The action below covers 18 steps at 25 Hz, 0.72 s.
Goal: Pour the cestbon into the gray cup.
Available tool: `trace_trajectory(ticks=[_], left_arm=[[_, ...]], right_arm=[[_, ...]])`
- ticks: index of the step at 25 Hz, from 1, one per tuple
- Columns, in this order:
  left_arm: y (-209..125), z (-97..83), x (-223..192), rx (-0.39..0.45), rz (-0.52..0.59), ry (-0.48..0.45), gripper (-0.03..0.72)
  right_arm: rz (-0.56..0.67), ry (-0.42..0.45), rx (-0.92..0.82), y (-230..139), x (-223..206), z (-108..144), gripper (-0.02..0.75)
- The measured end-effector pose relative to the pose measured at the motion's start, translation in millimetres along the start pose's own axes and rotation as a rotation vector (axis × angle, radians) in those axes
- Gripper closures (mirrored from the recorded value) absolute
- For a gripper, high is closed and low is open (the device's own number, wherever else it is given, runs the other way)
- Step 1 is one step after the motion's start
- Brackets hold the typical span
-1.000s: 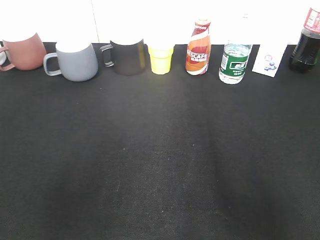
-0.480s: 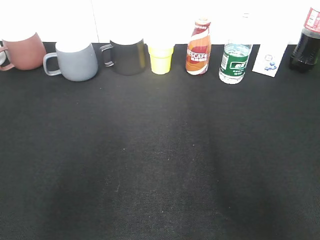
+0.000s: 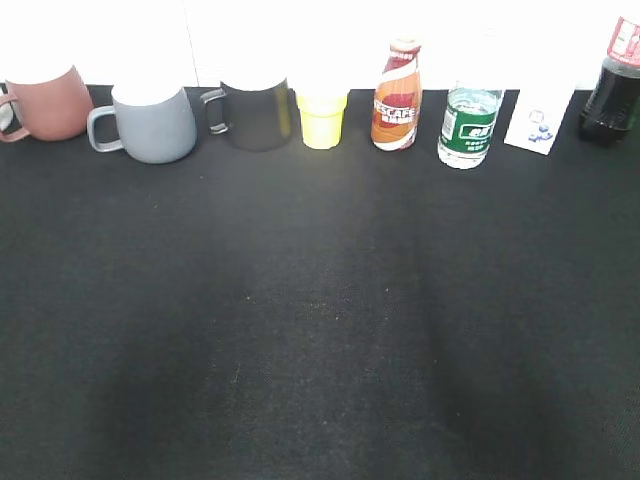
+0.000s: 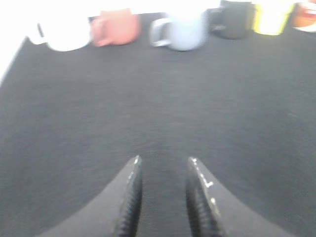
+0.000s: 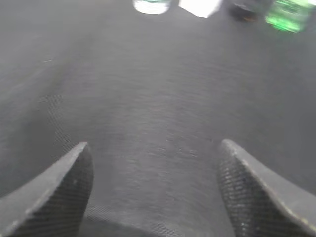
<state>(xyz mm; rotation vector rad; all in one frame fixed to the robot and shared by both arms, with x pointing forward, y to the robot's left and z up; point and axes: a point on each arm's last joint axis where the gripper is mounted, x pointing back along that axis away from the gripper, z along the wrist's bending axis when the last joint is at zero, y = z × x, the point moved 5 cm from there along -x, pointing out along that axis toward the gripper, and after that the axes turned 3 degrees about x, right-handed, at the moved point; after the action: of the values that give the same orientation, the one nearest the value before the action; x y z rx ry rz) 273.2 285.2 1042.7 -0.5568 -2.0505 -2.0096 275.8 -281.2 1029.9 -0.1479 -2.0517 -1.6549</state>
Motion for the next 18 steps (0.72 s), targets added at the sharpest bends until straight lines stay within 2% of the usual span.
trace_trajectory(ticks=[4,8,18], left_arm=[[0.4,3.0,-0.7,0.034,-0.004,0.076,0.449],[0.6,4.1,-0.8,0.046,-0.005,0.102,0.449],[0.6,4.1,-0.8,0.046,-0.005,0.102,0.453]], right_arm=[[0.015,-0.100,-0.049,-0.3,-0.7,-4.6,0.151],[0.026,-0.172,-0.085,-0.7,-0.9,-8.0,0.151],[0.027,-0.173,-0.086,-0.7,-0.9,-8.0,0.152]])
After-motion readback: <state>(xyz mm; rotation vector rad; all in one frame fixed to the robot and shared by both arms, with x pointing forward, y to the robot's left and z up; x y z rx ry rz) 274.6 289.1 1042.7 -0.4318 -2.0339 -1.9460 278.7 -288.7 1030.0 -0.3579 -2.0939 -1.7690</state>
